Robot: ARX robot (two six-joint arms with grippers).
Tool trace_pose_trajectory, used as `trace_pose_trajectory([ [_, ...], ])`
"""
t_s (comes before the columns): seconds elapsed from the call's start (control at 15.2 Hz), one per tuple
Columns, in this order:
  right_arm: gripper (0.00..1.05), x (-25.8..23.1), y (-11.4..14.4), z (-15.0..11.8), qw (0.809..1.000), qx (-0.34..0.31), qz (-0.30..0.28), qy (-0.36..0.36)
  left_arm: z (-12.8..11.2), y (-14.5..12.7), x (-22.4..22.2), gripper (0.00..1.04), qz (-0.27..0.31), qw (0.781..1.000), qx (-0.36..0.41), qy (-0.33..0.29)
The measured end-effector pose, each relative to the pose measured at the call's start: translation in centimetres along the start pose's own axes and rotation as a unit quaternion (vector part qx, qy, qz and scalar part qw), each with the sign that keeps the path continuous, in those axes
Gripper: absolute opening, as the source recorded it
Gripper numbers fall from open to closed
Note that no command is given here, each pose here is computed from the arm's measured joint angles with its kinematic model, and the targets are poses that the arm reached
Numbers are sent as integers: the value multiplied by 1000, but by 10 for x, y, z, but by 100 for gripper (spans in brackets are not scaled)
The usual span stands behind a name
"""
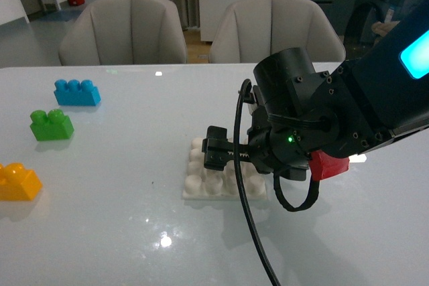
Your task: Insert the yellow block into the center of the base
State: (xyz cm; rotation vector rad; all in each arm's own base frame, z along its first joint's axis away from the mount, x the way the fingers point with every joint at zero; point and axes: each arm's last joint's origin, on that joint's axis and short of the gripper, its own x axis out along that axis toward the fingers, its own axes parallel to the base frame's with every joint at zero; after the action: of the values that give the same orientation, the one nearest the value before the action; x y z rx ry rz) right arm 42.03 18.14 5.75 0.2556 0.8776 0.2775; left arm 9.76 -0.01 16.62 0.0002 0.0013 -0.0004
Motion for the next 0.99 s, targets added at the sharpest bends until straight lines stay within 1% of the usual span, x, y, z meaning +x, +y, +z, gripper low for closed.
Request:
trace_pose_trajectory([
  [0.2, 98, -15, -16, 4, 1000, 16, 4, -13, 0, 0, 0, 98, 0, 1000, 0, 0],
  [0.33, 98, -51, -33, 27, 996, 39, 11, -76, 0, 0, 0, 98, 0, 1000, 0, 0],
  [0.39, 98, -82, -41, 42, 991, 44, 23, -124, 0, 0, 0, 98, 0, 1000, 0, 0],
  [0.46, 98, -112, -48, 51, 985, 49, 34, -163, 0, 0, 0, 98, 0, 1000, 0, 0],
  [0.53, 98, -140, -56, 55, 978, 51, 42, -197, 0, 0, 0, 98, 0, 1000, 0, 0],
  [0.59, 98, -167, -64, 53, 973, 48, 46, -222, 0, 0, 0, 98, 0, 1000, 0, 0],
  [0.66, 98, -195, -74, 46, 968, 40, 43, -246, 0, 0, 0, 98, 0, 1000, 0, 0],
  [0.85, 98, -270, -93, 15, 947, 10, 36, -318, 0, 0, 0, 98, 0, 1000, 0, 0],
  [0.92, 87, -291, -88, 2, 914, -33, -31, -402, 0, 0, 0, 98, 0, 1000, 0, 0],
  [0.99, 74, -307, -84, -22, 899, -68, -89, -423, 0, 0, 0, 98, 0, 1000, 0, 0],
])
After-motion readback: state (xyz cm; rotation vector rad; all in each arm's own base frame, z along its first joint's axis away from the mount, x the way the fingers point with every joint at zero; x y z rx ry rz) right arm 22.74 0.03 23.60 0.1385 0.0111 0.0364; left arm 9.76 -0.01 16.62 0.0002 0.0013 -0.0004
